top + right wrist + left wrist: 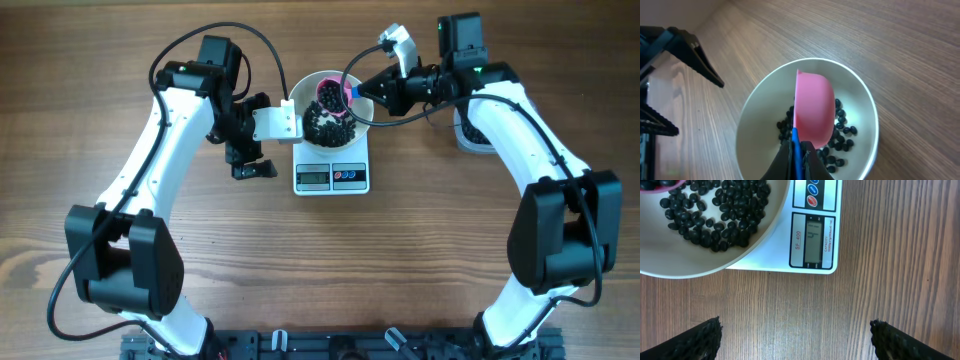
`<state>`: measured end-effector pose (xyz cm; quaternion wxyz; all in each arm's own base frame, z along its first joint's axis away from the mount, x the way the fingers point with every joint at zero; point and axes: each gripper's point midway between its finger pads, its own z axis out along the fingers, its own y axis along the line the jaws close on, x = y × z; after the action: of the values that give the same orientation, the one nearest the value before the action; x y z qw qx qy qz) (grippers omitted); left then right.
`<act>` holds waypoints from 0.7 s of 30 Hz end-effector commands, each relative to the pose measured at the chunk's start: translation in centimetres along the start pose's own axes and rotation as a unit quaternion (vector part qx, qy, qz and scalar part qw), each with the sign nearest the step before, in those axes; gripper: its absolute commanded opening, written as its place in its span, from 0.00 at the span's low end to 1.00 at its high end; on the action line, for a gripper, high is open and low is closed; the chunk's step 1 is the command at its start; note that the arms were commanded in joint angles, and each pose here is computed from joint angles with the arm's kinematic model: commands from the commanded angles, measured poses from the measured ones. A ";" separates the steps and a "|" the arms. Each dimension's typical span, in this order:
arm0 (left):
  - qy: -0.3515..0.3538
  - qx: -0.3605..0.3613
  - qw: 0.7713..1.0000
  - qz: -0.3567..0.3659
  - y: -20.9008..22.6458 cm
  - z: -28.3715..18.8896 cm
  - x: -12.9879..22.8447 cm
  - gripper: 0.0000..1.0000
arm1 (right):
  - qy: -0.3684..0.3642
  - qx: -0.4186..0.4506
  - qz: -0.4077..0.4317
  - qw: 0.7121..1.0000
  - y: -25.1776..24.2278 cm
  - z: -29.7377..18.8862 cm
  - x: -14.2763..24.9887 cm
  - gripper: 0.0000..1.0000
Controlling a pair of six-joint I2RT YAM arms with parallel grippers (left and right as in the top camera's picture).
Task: Scoop item into bowl and weigh 150g on scale
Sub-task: 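Tilt the scoop with the right gripper to pour beans into the bowl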
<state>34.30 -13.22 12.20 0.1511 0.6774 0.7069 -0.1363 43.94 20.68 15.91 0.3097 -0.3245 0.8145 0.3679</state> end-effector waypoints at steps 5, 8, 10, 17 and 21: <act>-0.012 0.007 1.000 0.005 -0.2 0.2 -0.1 1.00 | 0.006 -0.019 -0.056 0.998 0.5 0.7 0.6 0.04; -0.012 0.007 1.000 0.005 -0.2 0.2 -0.1 1.00 | -0.005 -0.062 -0.082 0.995 2.1 0.5 0.6 0.04; -0.012 0.007 1.000 0.005 -0.2 0.2 -0.1 1.00 | -0.005 -0.062 -0.109 0.992 2.1 0.5 0.7 0.04; -0.012 0.007 1.000 0.005 -0.2 0.2 -0.1 1.00 | 0.015 -0.021 -0.109 0.994 0.7 0.7 1.1 0.04; -0.012 0.007 1.000 0.005 -0.2 0.2 -0.1 1.00 | 0.011 -0.032 -0.107 0.994 1.1 0.7 1.1 0.04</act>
<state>34.30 -13.22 12.20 0.1511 0.6774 0.7069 -0.1363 42.99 21.00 15.66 0.3322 -0.4147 0.7734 0.3457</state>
